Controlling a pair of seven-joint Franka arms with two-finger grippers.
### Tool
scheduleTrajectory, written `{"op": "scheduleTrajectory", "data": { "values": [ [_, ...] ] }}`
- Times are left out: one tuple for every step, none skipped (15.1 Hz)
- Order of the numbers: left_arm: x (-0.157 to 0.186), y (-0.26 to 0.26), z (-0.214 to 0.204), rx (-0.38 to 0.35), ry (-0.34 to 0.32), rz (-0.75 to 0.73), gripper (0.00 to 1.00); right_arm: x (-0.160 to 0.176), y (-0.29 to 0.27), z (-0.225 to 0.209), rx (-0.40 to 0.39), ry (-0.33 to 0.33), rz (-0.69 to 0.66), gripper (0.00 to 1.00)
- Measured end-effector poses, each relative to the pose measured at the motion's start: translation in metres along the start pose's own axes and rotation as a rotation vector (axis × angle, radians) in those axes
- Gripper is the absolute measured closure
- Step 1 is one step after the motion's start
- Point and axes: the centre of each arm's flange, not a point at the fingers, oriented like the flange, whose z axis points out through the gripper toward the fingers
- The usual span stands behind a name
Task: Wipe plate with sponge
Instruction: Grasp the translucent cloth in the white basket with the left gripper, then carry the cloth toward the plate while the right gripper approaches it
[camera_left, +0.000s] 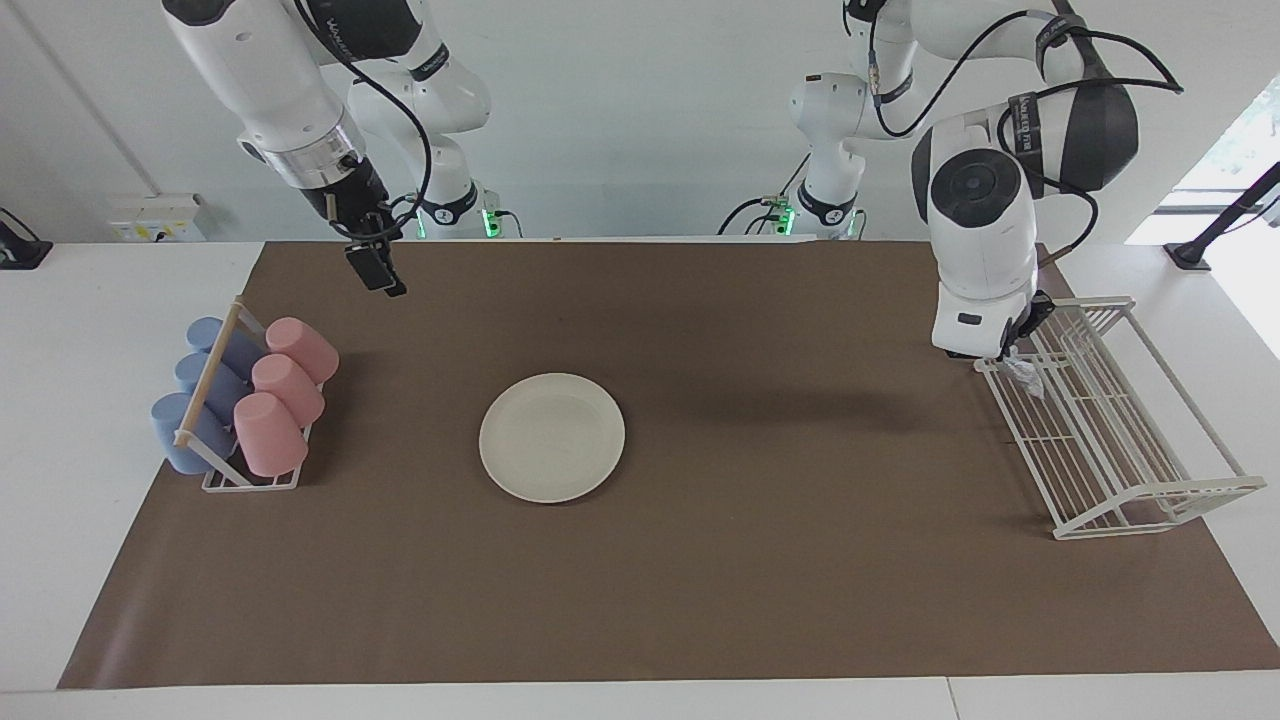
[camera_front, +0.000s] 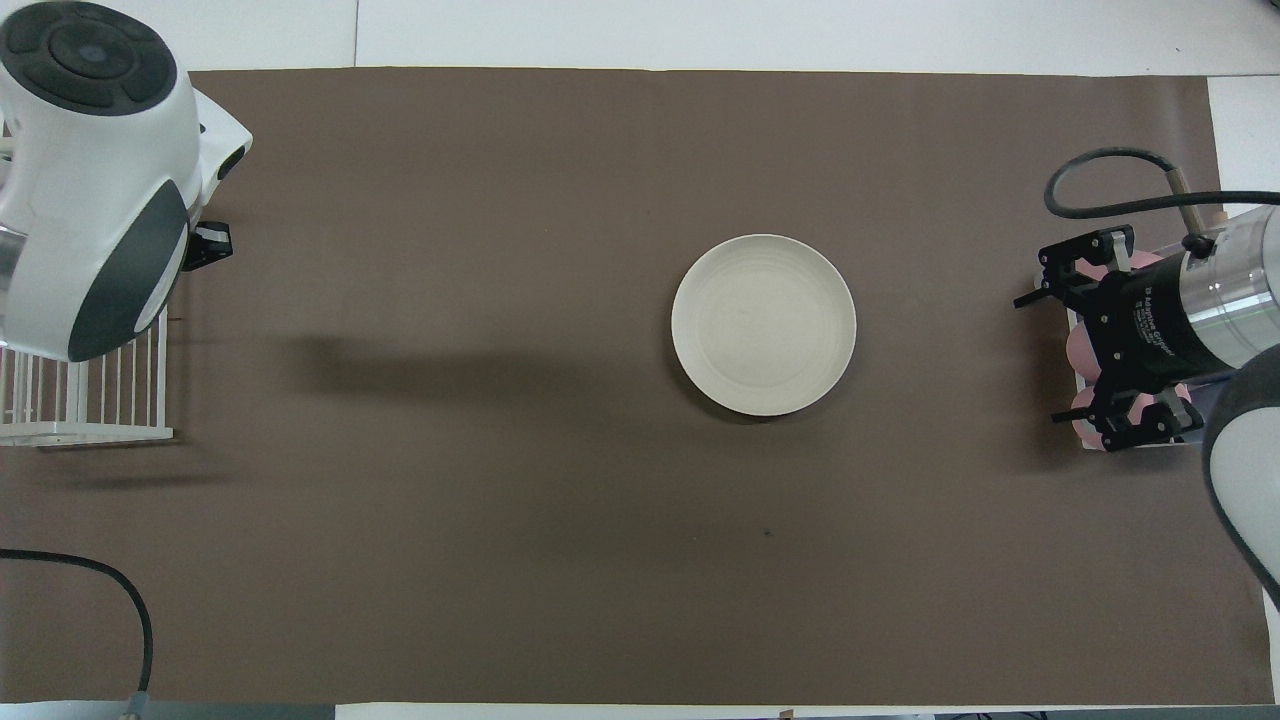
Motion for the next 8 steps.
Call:
{"op": "scheduleTrajectory", "data": {
  "values": [
    [-0.003, 0.004, -0.009, -0.094, -0.031, -0.009, 0.97, -0.006, 0.000, 0.000, -0.003, 0.001, 0.003, 0.00],
    [-0.006, 0.007, -0.018, -0.197, -0.064, -0.020, 0.97, -0.014, 0.000, 0.000, -0.002, 0.002, 0.009, 0.00],
    [-0.010, 0.008, -0.028, -0.302, -0.095, -0.032, 0.97, -0.024, -0.001, -0.001, -0.001, 0.004, 0.013, 0.00],
    [-0.013, 0.006, -0.036, -0.397, -0.125, -0.045, 0.97, -0.038, -0.001, -0.002, 0.001, 0.006, 0.012, 0.00],
    [-0.015, 0.002, -0.041, -0.483, -0.156, -0.059, 0.97, -0.051, -0.001, -0.002, 0.000, 0.008, 0.008, 0.00],
    [-0.016, 0.000, -0.045, -0.557, -0.185, -0.069, 0.97, -0.061, 0.000, -0.002, -0.004, 0.009, 0.002, 0.00],
    [-0.016, 0.000, -0.046, -0.624, -0.216, -0.078, 0.97, -0.066, 0.001, -0.001, -0.009, 0.010, -0.005, 0.00],
    [-0.017, 0.001, -0.046, -0.683, -0.248, -0.083, 0.97, -0.068, 0.002, -0.001, -0.010, 0.010, -0.007, 0.00]
  ]
}}
